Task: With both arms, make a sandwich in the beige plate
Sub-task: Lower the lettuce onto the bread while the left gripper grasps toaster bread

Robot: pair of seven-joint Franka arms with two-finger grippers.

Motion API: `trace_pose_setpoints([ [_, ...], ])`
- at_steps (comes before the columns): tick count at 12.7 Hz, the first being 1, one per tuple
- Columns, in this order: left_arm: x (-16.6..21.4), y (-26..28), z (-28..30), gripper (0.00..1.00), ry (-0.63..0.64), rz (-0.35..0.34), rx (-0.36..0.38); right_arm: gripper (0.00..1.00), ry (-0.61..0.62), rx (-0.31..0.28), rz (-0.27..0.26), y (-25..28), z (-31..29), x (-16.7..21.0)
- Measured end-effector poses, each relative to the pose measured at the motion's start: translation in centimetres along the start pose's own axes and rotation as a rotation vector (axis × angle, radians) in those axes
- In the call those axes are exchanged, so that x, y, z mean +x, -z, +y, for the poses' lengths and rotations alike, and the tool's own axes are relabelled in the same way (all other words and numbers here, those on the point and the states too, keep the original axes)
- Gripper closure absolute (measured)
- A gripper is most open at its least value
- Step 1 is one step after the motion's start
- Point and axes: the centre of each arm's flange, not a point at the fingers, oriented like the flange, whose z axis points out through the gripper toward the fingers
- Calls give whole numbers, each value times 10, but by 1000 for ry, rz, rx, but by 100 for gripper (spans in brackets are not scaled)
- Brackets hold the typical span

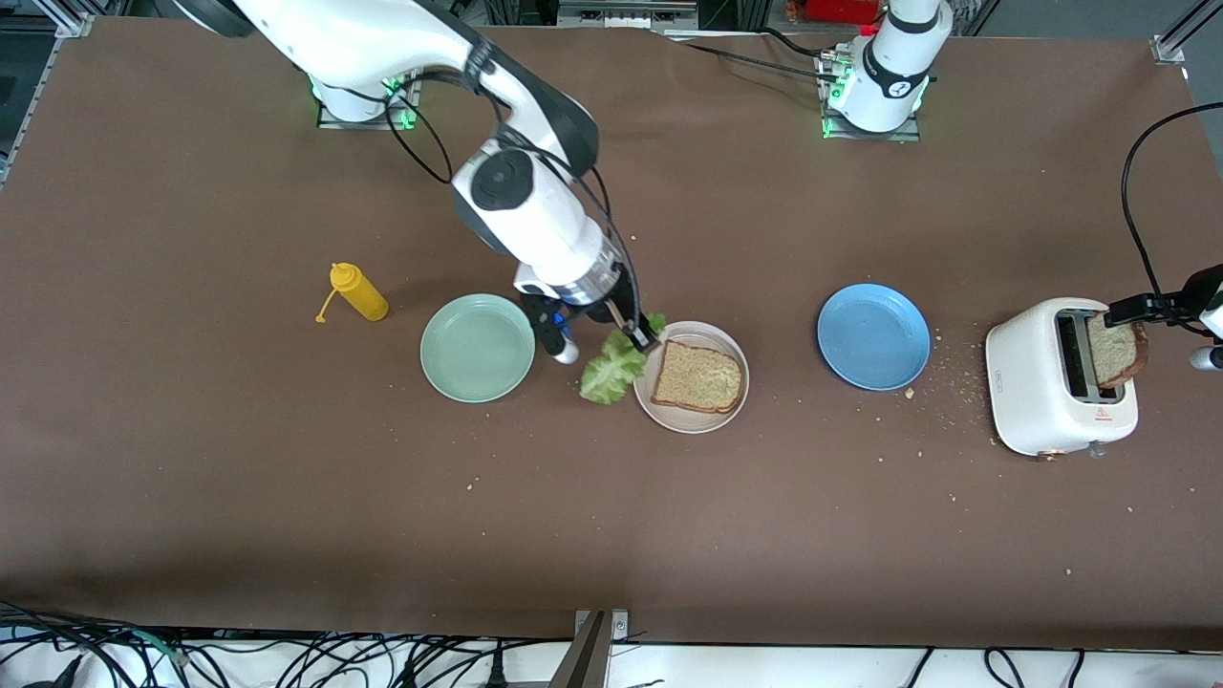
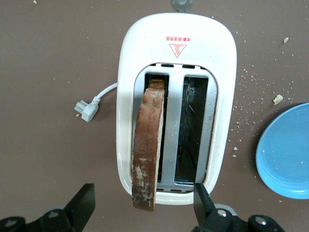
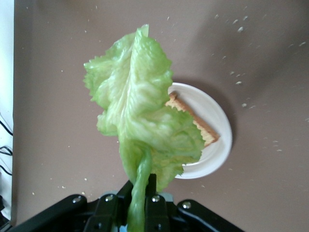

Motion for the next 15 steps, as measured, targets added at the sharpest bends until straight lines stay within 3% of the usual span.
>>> trace_pose_setpoints([
  [1,1,0,0,17,0,10,3,89,-22,28,-6,-22,-1,-7],
  [4,4,-5,0,20,-2,34,12,89,-86,115,-54,-73,10,-20],
  [5,5,-7,0,30,-2,34,13,89,-95,128,-60,-88,16,-21],
  [6,5,-9,0,30,-2,31,12,89,-99,140,-64,-101,22,-19],
  [7,5,-12,0,37,-2,26,11,89,-101,155,-69,-113,28,-18],
  [10,5,-18,1,78,-30,15,8,89,-117,199,-98,-137,43,-19],
  [11,4,-19,1,86,-40,12,8,89,-119,204,-106,-143,48,-22],
  [15,6,-10,0,89,-42,8,7,88,-122,212,-122,-156,58,-30],
])
